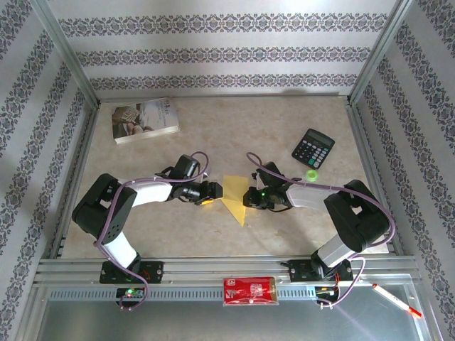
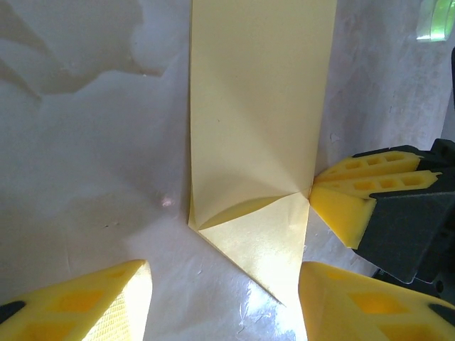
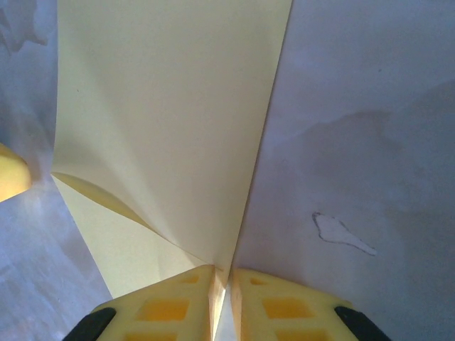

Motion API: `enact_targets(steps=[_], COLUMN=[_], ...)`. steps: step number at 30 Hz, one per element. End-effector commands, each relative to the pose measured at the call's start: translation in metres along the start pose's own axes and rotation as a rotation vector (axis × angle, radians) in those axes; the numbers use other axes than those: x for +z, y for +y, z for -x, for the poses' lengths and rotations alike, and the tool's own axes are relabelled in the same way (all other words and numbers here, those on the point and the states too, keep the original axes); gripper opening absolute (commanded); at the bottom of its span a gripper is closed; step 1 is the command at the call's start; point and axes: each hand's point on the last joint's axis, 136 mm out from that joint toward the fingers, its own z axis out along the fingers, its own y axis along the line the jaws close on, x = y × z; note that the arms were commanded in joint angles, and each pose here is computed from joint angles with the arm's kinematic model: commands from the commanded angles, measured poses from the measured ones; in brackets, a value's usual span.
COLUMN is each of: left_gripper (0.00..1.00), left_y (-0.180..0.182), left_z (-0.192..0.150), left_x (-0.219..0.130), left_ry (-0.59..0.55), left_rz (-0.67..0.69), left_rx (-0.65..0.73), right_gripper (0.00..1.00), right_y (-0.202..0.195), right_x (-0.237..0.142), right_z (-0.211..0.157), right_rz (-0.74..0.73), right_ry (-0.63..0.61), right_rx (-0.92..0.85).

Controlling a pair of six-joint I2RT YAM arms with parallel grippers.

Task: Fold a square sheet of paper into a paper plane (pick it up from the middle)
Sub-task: Fourth fold the wing at the center of the table.

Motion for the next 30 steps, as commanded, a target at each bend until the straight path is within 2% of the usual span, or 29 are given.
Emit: enact_targets(steps=[1, 30], left_gripper=[0.57, 0.59], left_y=[-0.0054, -0.0078], left_z=[-0.0016, -0.0080], left_x=[0.0032, 0.0109], left_ry=[0.019, 0.043], left_rz=[0.016, 0.020], left_rx=[0.019, 0.012], right_gripper=[0.18, 0.18], right_y=[-0.0168, -0.0190], right_x=[0.0083, 0.0170], right_z=[-0.0017, -0.0063], right_rz=[-0.061, -0.050], right_ry=[0.006, 0.043], right_rx=[0.018, 0.011])
